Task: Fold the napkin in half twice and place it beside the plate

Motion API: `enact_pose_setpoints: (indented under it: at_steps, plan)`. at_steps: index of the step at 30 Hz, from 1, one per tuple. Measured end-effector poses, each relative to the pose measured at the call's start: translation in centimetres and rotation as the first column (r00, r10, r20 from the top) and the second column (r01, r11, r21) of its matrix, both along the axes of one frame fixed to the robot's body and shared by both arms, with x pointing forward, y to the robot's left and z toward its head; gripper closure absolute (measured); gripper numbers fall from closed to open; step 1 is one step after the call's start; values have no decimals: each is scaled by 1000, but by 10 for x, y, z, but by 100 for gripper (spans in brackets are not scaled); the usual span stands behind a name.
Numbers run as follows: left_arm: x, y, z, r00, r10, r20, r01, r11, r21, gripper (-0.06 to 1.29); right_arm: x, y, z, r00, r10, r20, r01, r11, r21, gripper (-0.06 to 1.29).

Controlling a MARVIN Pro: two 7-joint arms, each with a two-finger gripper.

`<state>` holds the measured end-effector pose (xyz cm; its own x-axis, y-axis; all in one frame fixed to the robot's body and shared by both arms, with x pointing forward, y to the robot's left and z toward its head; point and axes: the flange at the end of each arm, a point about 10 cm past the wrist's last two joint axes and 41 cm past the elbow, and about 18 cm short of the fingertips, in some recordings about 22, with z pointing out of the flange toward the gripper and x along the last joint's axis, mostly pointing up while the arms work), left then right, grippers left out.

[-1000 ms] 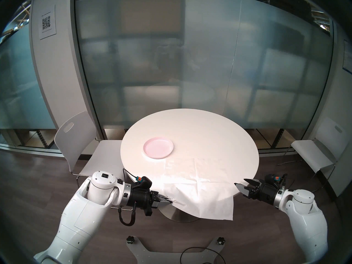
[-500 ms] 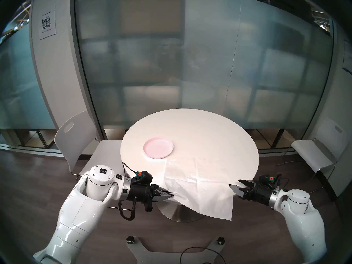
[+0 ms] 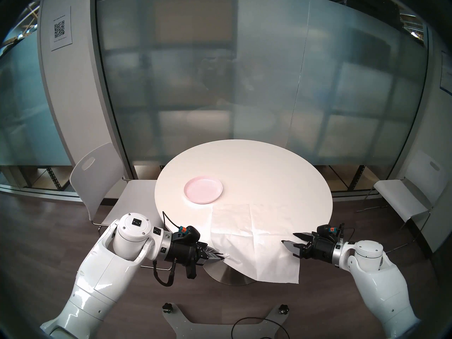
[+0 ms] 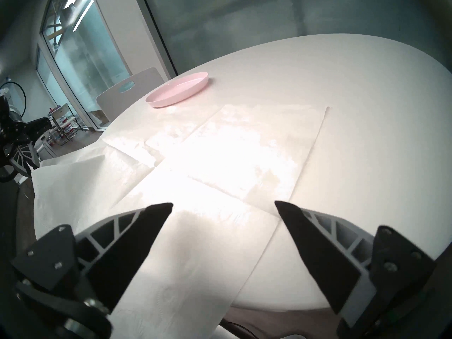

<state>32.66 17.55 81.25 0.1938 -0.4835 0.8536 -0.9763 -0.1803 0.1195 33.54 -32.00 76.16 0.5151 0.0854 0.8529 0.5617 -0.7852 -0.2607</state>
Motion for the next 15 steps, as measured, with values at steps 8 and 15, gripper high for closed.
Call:
enact_pose_setpoints:
  at_steps: [8,15]
  plan:
    - [8,0,9,999,-18,36,18,1000,9,125,8,6,1,999,41,5,-41,999,-28,1]
    - [11,3,15,998,-24,51,23,1000,8,125,10,14,1,997,75,4,-74,996,-39,1]
